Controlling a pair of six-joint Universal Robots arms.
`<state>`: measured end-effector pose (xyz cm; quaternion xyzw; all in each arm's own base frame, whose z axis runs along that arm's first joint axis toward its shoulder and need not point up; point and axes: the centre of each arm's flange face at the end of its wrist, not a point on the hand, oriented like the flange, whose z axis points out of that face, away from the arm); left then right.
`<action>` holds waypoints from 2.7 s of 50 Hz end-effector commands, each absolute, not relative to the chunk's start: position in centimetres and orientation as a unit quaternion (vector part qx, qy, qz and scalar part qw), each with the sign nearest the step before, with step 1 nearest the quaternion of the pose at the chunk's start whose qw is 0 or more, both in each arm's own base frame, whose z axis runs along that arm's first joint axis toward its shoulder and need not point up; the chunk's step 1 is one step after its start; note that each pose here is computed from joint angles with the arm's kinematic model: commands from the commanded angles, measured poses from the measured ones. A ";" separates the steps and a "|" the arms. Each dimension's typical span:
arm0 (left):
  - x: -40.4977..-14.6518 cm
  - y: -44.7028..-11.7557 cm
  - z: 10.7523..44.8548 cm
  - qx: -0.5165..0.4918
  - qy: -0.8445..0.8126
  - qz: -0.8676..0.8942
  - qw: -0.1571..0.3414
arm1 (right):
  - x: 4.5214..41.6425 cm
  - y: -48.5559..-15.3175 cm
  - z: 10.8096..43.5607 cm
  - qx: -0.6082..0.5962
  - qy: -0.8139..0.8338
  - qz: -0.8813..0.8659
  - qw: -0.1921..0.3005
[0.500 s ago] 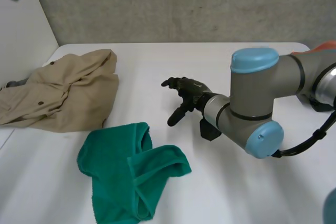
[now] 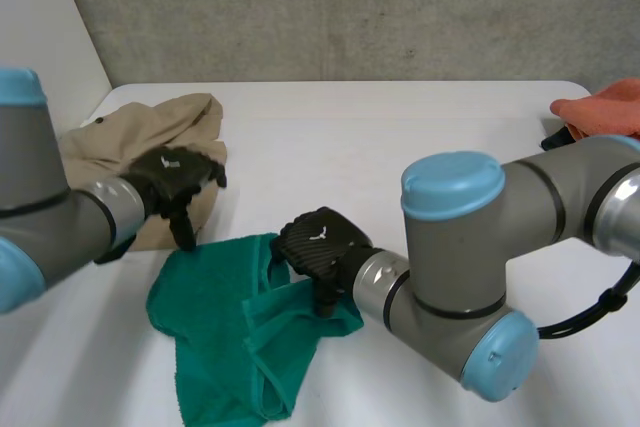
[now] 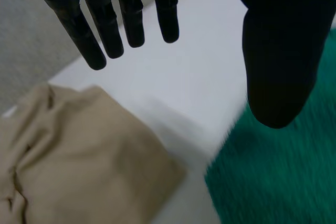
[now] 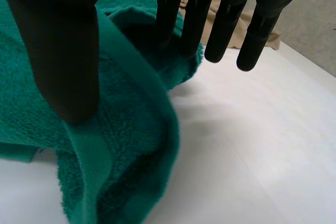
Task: Fold the laundry.
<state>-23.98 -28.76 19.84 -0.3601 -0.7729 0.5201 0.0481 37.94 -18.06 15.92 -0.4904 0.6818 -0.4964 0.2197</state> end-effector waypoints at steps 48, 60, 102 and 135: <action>-33.8 -17.3 17.0 -0.350 -0.755 0.551 0.060 | 32.7 -38.9 18.9 -0.173 0.711 -0.678 0.064; -33.2 -15.4 18.9 -0.344 -0.789 0.499 0.100 | 33.6 -42.2 17.8 -0.098 0.643 -0.755 0.082; -32.6 -28.8 14.2 -0.415 -0.753 0.510 0.012 | 32.1 -28.8 35.5 -0.197 0.593 -0.758 0.189; -34.8 -34.1 28.3 -0.270 -0.651 0.709 0.022 | 30.5 -33.6 37.9 -0.128 0.554 -0.809 0.149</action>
